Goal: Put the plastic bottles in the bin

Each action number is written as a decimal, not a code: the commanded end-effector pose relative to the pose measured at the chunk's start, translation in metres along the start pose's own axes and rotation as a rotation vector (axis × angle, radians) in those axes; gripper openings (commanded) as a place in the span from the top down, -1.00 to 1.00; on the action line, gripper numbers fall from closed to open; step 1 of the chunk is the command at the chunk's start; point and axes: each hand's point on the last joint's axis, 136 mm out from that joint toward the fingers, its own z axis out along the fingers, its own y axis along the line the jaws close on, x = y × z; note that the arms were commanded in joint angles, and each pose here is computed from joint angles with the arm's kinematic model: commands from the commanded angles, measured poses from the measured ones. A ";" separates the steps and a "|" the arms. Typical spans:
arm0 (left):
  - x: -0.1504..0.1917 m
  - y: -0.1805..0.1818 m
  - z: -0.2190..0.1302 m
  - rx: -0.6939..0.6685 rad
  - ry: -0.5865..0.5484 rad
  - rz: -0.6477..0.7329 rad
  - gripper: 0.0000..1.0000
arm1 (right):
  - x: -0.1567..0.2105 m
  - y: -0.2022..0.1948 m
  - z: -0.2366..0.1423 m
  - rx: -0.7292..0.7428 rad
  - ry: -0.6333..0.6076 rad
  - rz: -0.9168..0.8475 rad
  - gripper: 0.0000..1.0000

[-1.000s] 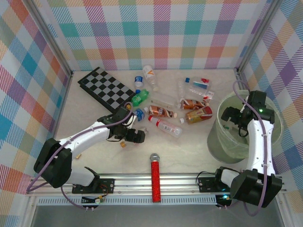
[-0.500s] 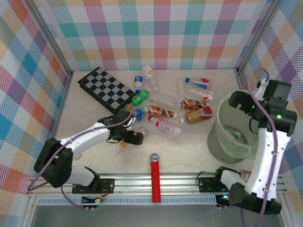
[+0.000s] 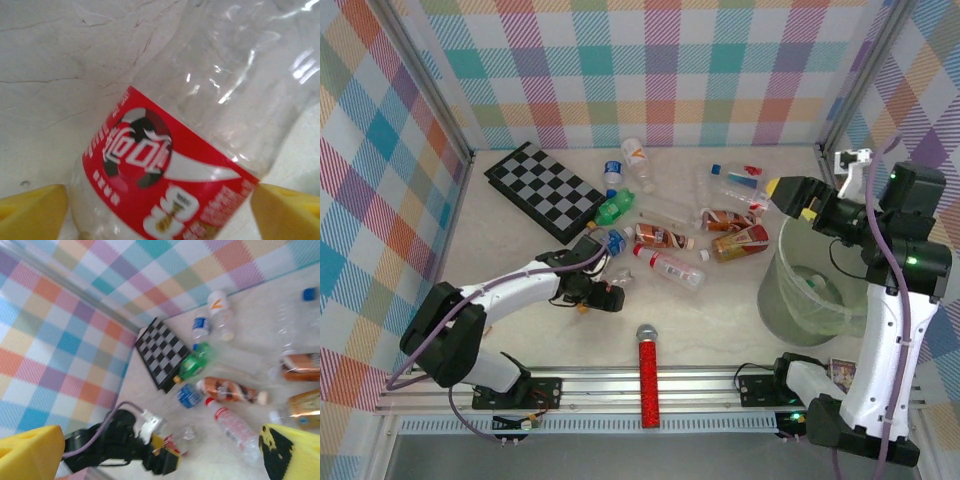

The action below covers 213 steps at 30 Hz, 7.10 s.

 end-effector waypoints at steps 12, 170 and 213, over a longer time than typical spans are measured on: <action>-0.010 -0.012 -0.006 0.022 -0.041 -0.015 -0.08 | 0.051 0.017 0.068 -0.077 0.230 -0.047 -0.99; -0.125 0.055 -0.017 -0.293 -0.150 0.190 -1.00 | 0.035 -0.023 -0.019 0.062 -0.020 0.113 -0.99; -0.110 -0.127 -0.157 0.641 -0.549 0.074 0.09 | 0.090 0.036 0.191 -0.233 0.305 0.046 -0.95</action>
